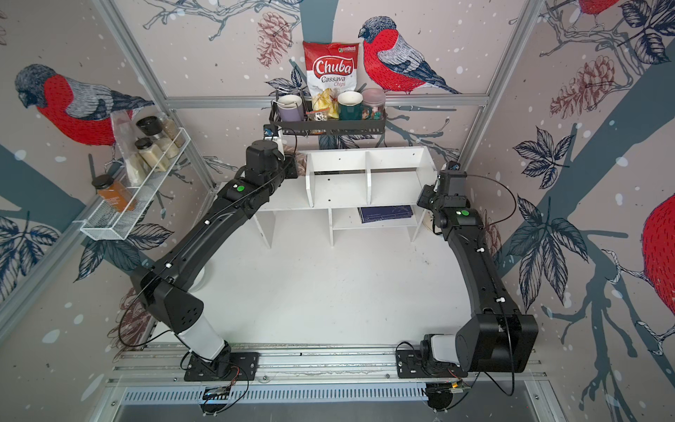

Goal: Wipe the bookshelf clean with a cloth
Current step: Wipe the dust from the shelf, then place the cleaning item at the center of the board, then reset both arms

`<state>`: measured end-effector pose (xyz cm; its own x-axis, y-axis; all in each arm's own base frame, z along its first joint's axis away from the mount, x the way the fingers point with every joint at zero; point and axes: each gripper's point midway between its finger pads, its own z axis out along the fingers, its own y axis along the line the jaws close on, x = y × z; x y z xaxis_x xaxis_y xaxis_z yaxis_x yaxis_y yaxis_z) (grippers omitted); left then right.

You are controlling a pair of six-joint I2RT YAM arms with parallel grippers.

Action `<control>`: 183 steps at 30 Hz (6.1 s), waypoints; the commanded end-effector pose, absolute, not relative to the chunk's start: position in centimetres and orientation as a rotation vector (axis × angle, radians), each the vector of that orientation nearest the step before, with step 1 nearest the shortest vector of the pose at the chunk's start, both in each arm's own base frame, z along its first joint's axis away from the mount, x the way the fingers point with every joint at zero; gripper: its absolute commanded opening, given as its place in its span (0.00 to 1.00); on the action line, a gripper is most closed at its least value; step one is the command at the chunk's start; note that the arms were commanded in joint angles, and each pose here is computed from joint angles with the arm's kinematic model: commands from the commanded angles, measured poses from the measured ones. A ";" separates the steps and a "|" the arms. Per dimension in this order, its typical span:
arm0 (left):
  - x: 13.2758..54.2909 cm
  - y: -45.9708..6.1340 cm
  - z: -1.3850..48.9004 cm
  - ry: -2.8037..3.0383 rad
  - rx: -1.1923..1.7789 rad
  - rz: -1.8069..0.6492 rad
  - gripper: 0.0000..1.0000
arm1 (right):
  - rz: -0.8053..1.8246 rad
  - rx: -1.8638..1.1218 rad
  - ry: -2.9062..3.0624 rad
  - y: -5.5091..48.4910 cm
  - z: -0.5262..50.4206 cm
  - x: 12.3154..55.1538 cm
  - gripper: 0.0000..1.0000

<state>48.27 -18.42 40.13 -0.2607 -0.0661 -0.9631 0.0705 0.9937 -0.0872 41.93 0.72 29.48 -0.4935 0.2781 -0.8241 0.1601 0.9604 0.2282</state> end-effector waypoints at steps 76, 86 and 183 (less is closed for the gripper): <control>47.2 -14.8 33.8 1.984 -0.080 -0.039 0.00 | 0.081 0.656 2.093 2.2 27.3 41.1 0.00; 41.1 -12.3 30.7 2.041 -0.034 -0.017 0.00 | 0.094 0.628 2.094 1.8 27.9 41.2 0.00; 38.2 4.3 9.9 1.887 -0.257 0.391 0.98 | -0.207 0.325 1.844 -4.0 10.3 38.0 1.00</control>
<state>37.77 4.59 9.43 -0.3408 0.0201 -0.9399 -0.3807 0.9112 0.1576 37.71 -4.21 9.76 -0.2771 0.1424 -0.9502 0.3371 0.9405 0.0427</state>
